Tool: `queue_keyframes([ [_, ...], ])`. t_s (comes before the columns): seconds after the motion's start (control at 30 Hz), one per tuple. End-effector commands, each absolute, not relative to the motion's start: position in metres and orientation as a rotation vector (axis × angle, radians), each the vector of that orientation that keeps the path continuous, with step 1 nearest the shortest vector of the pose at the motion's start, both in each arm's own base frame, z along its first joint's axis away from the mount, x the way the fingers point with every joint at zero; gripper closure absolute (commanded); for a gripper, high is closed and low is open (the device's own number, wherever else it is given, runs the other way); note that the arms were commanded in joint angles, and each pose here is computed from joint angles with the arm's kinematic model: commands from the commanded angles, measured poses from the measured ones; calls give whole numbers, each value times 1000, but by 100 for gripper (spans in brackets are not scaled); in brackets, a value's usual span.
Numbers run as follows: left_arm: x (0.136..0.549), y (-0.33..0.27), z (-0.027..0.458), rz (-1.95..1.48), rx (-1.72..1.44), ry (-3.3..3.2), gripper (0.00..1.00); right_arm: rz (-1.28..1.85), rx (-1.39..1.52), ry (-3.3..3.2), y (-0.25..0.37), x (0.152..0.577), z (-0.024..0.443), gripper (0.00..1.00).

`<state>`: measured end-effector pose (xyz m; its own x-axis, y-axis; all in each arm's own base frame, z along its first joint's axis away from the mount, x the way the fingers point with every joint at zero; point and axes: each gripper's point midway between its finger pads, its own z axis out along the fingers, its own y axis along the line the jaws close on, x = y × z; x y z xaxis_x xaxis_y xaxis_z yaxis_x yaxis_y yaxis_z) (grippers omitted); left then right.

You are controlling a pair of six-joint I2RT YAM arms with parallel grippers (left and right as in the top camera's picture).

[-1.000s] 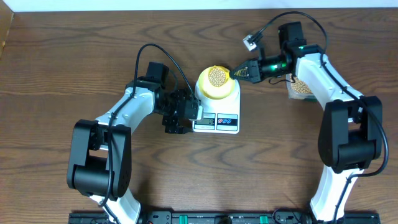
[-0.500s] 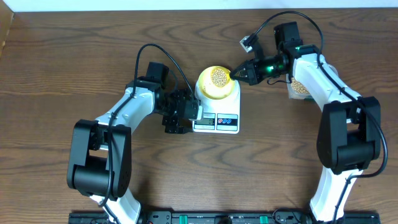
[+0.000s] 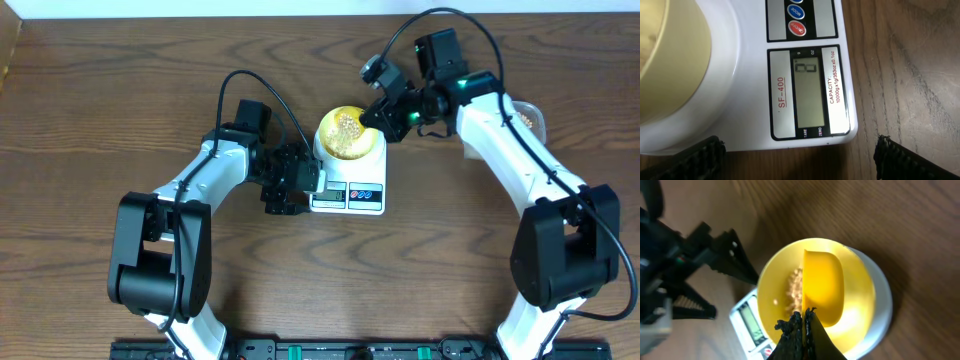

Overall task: Scoop item into bowl and weigh 50g on scale
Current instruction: 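Tip the scoop with the right gripper to pour soybeans into the bowl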

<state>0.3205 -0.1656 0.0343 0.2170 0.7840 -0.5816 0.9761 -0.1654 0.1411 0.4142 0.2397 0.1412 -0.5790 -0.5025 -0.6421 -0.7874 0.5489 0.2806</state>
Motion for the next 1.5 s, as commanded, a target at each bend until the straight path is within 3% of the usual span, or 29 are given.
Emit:
queue_keyframes([
  [0.0,314,-167,27,-564,2019,1618,2,586,-1156,2231,242,419,144,99],
  [0.23,314,-167,27,-564,2019,1618,3,532,-1325,2104,262,406,155,99],
  [0.4,314,-167,27,-564,2019,1618,3,322,-1327,2095,252,411,170,99],
  [0.8,314,-167,27,-564,2019,1618,3,226,-1424,2085,258,399,164,99],
  [1.03,314,-167,27,-564,2019,1618,2,299,-1269,2220,256,395,159,99],
  [1.47,314,-167,27,-564,2019,1618,2,390,-1304,2356,249,364,142,99],
])
